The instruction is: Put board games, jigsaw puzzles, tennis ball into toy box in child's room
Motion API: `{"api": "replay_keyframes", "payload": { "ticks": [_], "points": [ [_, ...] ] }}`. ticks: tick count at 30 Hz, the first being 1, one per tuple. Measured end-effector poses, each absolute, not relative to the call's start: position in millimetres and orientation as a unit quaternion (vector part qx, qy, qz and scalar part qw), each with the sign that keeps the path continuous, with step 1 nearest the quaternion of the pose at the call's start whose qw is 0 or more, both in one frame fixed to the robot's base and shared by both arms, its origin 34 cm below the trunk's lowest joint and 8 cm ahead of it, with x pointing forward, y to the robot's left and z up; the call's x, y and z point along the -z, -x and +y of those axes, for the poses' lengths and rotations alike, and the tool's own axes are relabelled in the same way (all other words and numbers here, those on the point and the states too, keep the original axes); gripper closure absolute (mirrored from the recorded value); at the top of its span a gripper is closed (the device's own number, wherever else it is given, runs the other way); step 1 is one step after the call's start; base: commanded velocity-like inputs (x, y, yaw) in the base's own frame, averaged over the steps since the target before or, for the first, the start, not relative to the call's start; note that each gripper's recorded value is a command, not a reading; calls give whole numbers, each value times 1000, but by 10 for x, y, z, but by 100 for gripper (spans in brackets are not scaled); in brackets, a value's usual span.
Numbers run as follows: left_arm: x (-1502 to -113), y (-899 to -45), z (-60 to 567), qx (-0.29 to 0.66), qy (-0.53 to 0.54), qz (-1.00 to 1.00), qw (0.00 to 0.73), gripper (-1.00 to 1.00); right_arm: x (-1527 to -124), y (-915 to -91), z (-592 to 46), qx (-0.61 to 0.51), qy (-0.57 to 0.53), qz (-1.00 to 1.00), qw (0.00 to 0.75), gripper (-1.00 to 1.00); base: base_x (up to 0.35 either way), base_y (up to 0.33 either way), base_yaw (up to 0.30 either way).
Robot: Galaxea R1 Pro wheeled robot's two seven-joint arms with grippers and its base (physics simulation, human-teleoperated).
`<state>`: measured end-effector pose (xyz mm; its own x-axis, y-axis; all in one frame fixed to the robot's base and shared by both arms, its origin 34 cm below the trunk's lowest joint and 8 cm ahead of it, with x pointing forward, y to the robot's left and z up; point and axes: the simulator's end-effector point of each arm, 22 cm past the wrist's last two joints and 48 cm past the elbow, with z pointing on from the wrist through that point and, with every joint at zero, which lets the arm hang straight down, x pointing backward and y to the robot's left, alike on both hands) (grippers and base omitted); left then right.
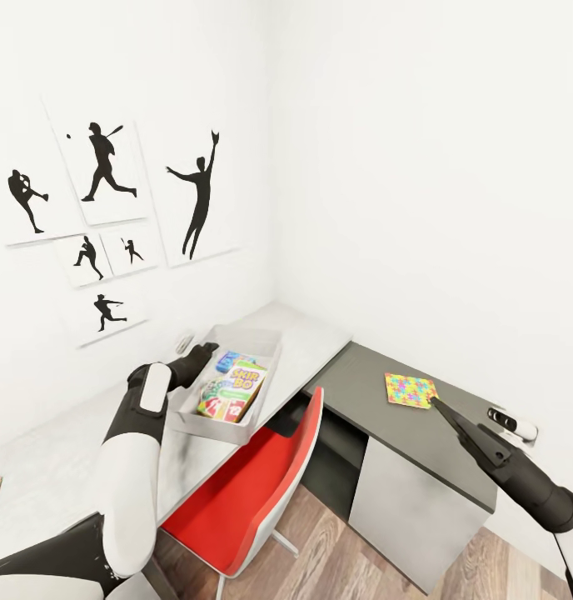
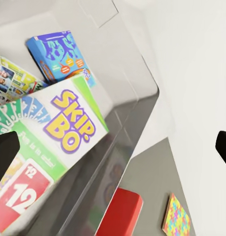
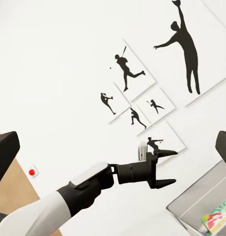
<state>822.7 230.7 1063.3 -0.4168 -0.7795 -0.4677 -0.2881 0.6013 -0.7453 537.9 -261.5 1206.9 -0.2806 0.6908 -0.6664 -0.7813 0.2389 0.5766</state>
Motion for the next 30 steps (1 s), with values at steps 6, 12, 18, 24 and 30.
{"api": "replay_keyframes", "payload": {
  "ticks": [6,12,18,24,30],
  "points": [
    [-10913,-8176,2499,322,326,785,417,-100,-12068,-5377,-2646,-613,42,512,601,-100,0,0,0],
    [-11505,-7787,3312,436,287,737,429,-100,-12066,-5379,-2658,-611,41,513,602,-100,0,0,0],
    [-11535,-6858,3891,507,171,728,430,-100,-12072,-5375,-2659,-611,42,512,602,-100,0,0,0],
    [-11450,-5810,4129,601,130,691,380,-100,-12071,-5376,-2656,-612,41,512,602,-100,0,0,0],
    [-11413,-5525,4229,616,120,681,378,-100,-12069,-5377,-2656,-611,41,512,602,-100,0,0,0]
  ]
}}
